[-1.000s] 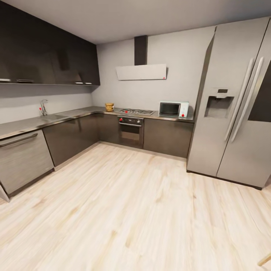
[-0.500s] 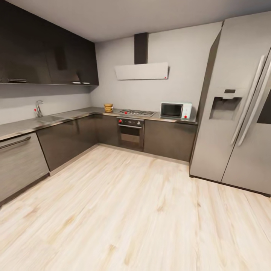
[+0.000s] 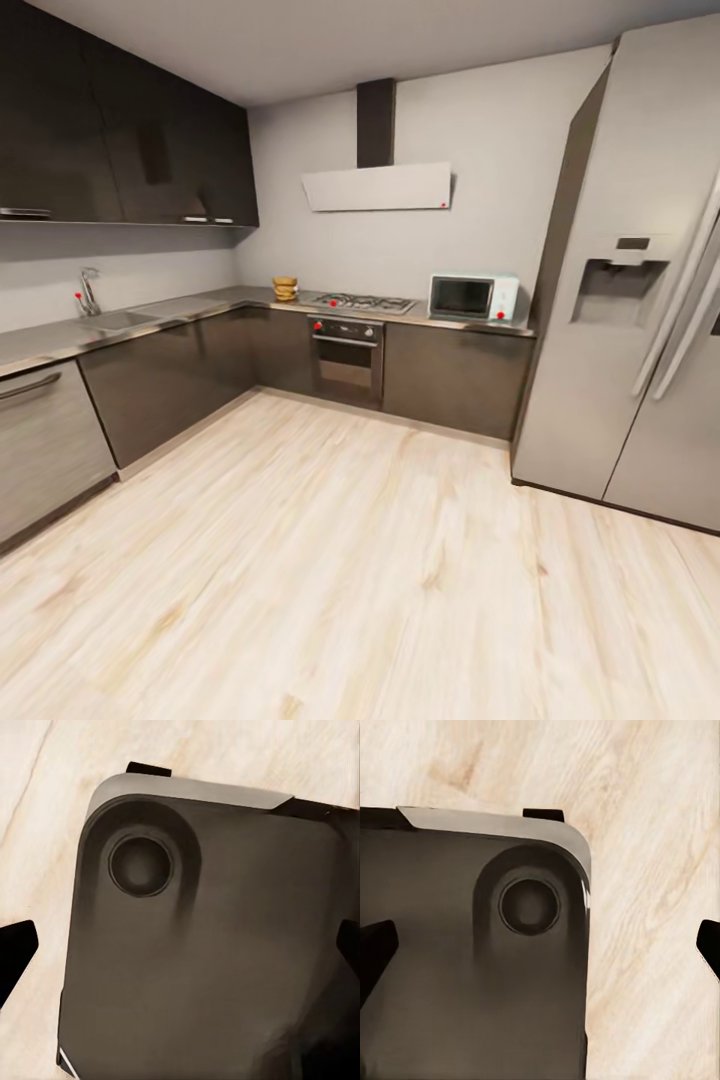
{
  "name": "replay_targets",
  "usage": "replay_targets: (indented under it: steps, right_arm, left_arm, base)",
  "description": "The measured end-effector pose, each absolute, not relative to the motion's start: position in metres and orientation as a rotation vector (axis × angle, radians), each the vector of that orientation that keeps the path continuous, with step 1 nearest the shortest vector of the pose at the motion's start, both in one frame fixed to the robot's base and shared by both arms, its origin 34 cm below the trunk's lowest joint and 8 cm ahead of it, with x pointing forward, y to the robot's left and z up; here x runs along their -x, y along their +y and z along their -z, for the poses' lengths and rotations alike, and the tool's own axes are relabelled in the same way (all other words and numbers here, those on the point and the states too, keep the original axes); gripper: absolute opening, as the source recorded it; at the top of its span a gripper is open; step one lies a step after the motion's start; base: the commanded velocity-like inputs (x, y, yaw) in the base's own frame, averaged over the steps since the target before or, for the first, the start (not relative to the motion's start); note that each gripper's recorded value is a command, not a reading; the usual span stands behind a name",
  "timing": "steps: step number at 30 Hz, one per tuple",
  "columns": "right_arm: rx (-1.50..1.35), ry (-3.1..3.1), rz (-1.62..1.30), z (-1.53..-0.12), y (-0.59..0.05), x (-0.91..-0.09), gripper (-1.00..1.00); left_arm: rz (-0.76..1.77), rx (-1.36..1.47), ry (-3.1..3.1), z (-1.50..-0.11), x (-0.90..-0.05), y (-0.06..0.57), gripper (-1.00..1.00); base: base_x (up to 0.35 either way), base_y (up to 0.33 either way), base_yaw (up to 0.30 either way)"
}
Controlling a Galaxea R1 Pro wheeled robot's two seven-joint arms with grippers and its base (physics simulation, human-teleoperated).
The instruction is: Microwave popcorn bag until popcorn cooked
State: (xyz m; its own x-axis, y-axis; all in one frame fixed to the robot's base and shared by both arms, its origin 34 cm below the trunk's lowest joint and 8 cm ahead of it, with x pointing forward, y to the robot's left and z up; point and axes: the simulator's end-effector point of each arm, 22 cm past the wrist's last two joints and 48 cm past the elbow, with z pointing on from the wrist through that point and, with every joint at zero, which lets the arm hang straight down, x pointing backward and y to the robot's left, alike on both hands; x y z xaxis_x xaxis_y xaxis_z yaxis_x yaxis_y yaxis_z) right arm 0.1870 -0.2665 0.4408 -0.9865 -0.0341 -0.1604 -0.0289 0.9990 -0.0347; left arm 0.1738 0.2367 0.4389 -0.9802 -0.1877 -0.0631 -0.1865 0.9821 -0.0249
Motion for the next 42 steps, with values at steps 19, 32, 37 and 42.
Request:
replay_targets:
  steps: [19,32,37,42]
  right_arm:
    - [0.030,2.977,0.048,-0.4409,-0.2667,-0.1875,1.00]
    - [0.036,2.986,0.049,-0.4404,-0.2667,-0.1855,1.00]
    - [0.036,2.988,0.048,-0.4404,-0.2666,-0.1851,1.00]
    - [0.036,2.989,0.047,-0.4403,-0.2664,-0.1849,1.00]
  left_arm:
    - [0.027,0.291,3.061,-0.4389,-0.1740,0.2379,1.00]
    - [0.024,0.291,3.060,-0.4387,-0.1749,0.2392,1.00]
    - [0.025,0.293,3.058,-0.4388,-0.1756,0.2388,1.00]
    - [0.027,0.293,3.058,-0.4388,-0.1757,0.2380,1.00]
  base:
    - [0.325,0.000,0.000]
    - [0.069,0.000,-0.215]
    - [0.000,0.000,-0.281]
    - [0.000,0.000,-0.281]
